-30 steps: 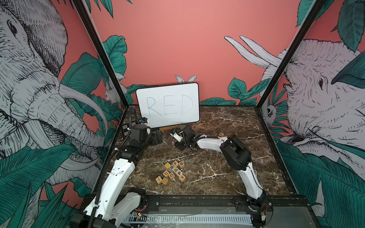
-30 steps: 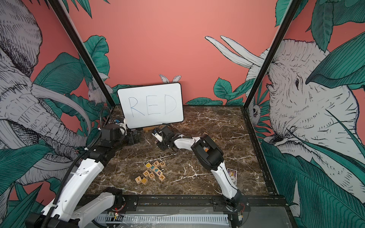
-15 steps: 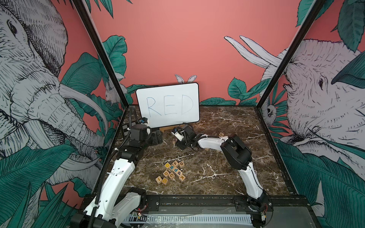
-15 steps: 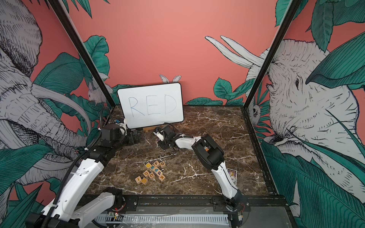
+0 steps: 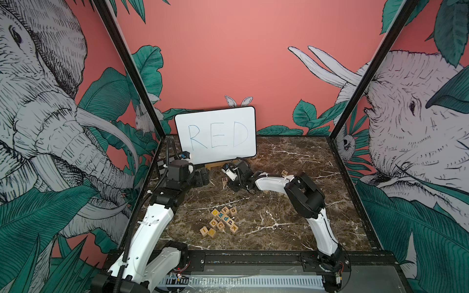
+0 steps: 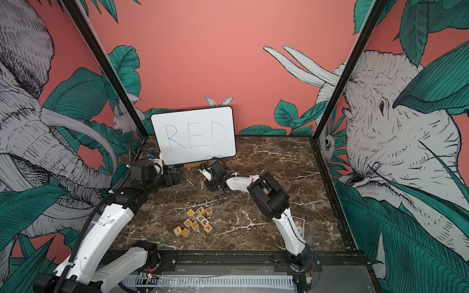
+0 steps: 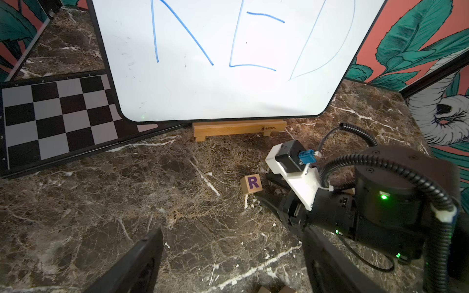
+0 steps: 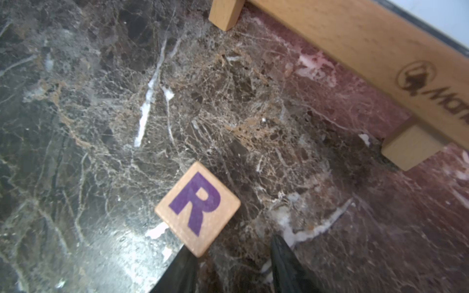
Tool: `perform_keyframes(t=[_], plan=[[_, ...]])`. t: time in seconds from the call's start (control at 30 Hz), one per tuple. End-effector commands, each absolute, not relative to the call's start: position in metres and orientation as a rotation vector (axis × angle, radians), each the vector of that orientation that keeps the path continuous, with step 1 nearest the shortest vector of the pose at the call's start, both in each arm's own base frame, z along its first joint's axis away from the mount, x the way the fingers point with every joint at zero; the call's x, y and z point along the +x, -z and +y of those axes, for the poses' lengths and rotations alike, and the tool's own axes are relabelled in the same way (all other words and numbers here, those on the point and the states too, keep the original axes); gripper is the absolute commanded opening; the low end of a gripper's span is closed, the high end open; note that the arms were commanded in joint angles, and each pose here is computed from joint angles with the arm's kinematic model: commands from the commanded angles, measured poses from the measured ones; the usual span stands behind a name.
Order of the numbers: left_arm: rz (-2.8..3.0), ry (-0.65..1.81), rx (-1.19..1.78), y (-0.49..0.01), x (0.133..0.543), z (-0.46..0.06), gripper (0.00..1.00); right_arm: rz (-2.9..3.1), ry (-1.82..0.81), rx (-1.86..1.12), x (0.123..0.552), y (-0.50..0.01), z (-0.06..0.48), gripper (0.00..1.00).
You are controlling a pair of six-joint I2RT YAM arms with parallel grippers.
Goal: Assemble the uppercase word "red" with letter blocks
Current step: Place the letter block at the center of the board, then pick up the letter block from the center of the board.
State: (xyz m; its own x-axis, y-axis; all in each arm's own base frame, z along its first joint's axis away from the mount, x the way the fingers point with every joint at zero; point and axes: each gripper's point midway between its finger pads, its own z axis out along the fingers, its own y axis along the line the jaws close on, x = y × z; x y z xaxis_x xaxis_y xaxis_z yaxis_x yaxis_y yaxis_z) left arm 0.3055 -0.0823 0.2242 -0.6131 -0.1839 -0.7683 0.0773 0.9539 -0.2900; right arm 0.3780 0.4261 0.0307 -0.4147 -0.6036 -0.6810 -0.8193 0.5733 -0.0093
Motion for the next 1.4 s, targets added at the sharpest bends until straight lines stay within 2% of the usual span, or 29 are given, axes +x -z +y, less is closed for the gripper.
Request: perform_keyframes(t=[0.0,0.27,0.57,0.8,0.93,1.07,1.23,1.37], plan=[[2.182,0.381,-0.088,-0.227,0.306,-0.082,0.88,2.131,-0.438,-1.101,0.383,-0.050,0.426,0.45],[2.185,0.406,-0.074,-0.227,0.306,-0.086,0.88,2.100,-0.471,-1.082,0.379,-0.068,0.425,0.45],[2.262,0.591,0.002,-0.219,0.304,-0.116,0.85,2.048,-0.470,-0.942,0.363,-0.136,0.392,0.45],[2.293,0.666,0.048,-0.214,0.301,-0.131,0.80,2.083,-0.400,-0.645,0.340,-0.182,0.298,0.43],[2.302,0.681,0.126,-0.211,0.294,-0.147,0.79,2.163,-0.345,-0.315,0.330,-0.185,0.207,0.43],[2.347,0.684,0.256,-0.201,0.282,-0.170,0.79,2.173,-0.283,-0.075,0.302,-0.181,0.130,0.44],[2.386,0.712,0.419,-0.190,0.267,-0.200,0.78,2.087,-0.098,0.007,0.264,-0.177,0.070,0.45],[2.384,0.774,0.516,-0.185,0.255,-0.220,0.77,1.996,-0.141,0.129,0.250,-0.170,0.054,0.46]])
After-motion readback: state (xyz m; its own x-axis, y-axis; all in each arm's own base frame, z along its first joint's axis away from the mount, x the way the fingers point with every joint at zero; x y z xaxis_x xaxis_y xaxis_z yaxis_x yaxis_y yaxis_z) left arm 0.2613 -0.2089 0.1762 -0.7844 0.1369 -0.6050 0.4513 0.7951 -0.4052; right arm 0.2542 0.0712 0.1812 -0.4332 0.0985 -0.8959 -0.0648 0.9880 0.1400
